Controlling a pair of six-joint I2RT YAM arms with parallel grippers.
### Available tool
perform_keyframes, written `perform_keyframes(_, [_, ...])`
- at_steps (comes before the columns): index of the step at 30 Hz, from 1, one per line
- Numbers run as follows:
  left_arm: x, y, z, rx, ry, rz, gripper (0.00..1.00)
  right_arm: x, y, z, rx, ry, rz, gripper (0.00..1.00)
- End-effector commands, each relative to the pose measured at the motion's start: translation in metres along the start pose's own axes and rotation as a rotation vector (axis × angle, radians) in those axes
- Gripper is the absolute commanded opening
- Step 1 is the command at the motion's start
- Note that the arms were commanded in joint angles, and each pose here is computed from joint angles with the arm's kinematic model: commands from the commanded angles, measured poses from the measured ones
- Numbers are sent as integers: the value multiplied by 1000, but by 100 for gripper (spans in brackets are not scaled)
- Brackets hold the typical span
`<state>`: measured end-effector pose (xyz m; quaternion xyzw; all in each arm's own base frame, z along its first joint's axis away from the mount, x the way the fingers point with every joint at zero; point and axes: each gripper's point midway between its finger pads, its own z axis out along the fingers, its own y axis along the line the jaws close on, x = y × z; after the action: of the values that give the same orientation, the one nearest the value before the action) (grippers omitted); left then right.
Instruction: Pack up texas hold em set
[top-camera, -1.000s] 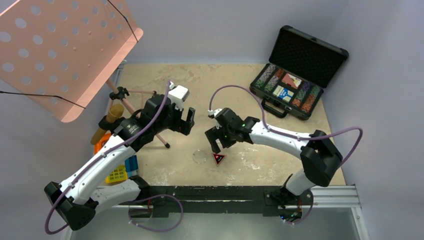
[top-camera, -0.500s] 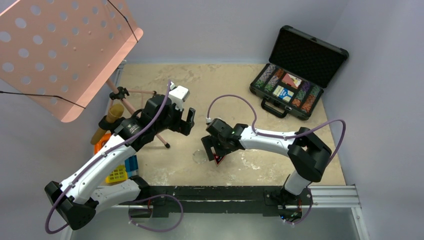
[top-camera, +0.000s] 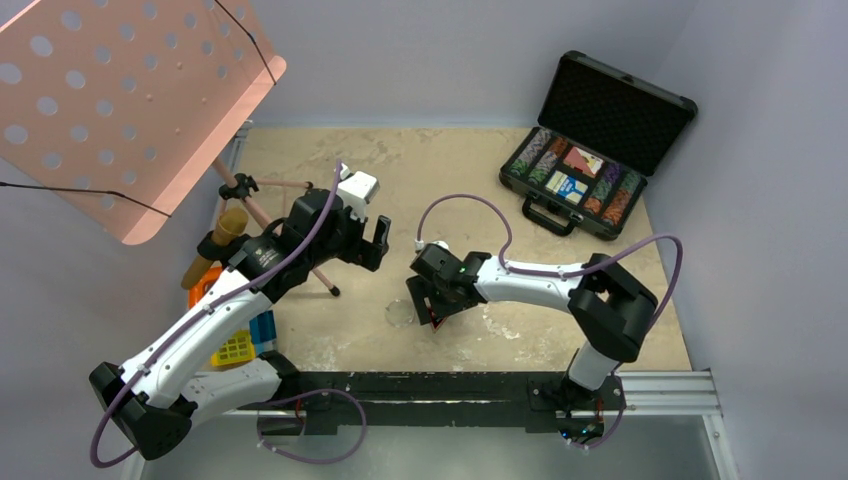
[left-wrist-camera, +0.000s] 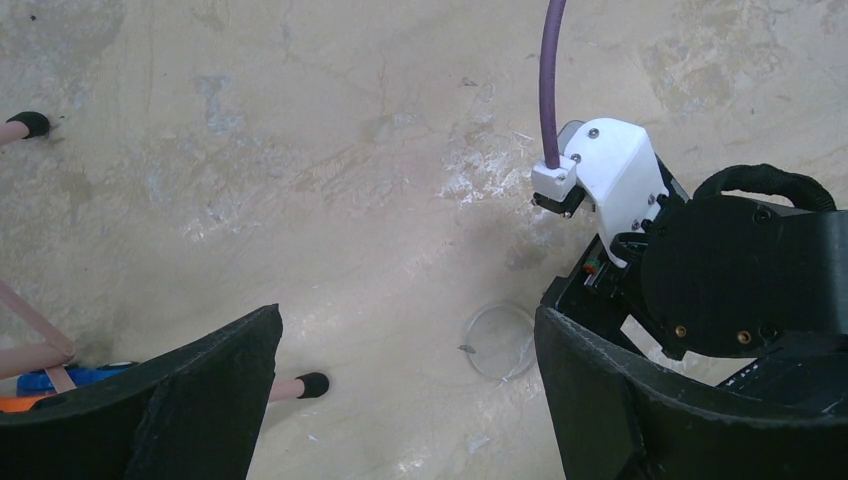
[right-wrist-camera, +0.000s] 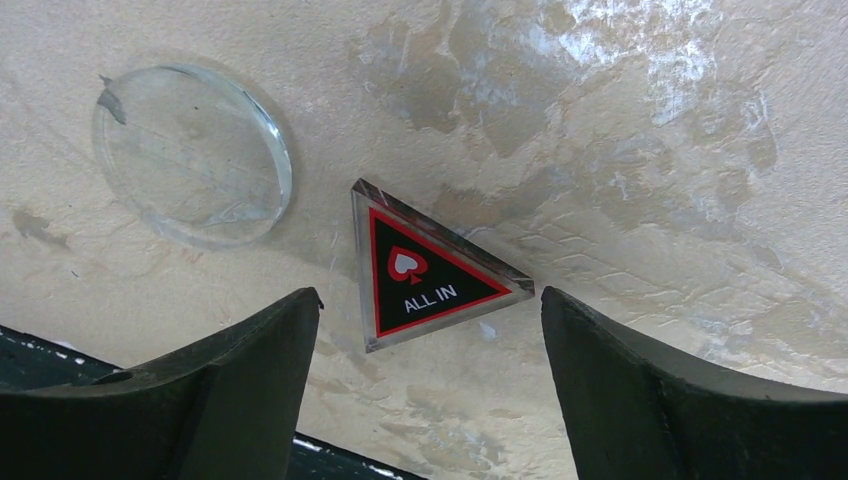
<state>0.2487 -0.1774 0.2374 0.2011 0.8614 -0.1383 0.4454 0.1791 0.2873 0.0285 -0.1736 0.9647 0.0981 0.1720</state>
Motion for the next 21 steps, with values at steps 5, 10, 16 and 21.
perform_keyframes(5, [-4,2,0,-9,-17,-5,100,5,-6,8,52,-2,12,80])
perform_keyframes(10, [-4,2,0,-10,-18,-7,100,7,-8,12,69,2,4,76])
perform_keyframes(16, [-5,2,-1,-10,-21,-7,100,13,-15,16,112,19,-7,70])
perform_keyframes(21, [-5,2,-2,-8,-24,-8,100,15,-16,19,124,23,-16,64])
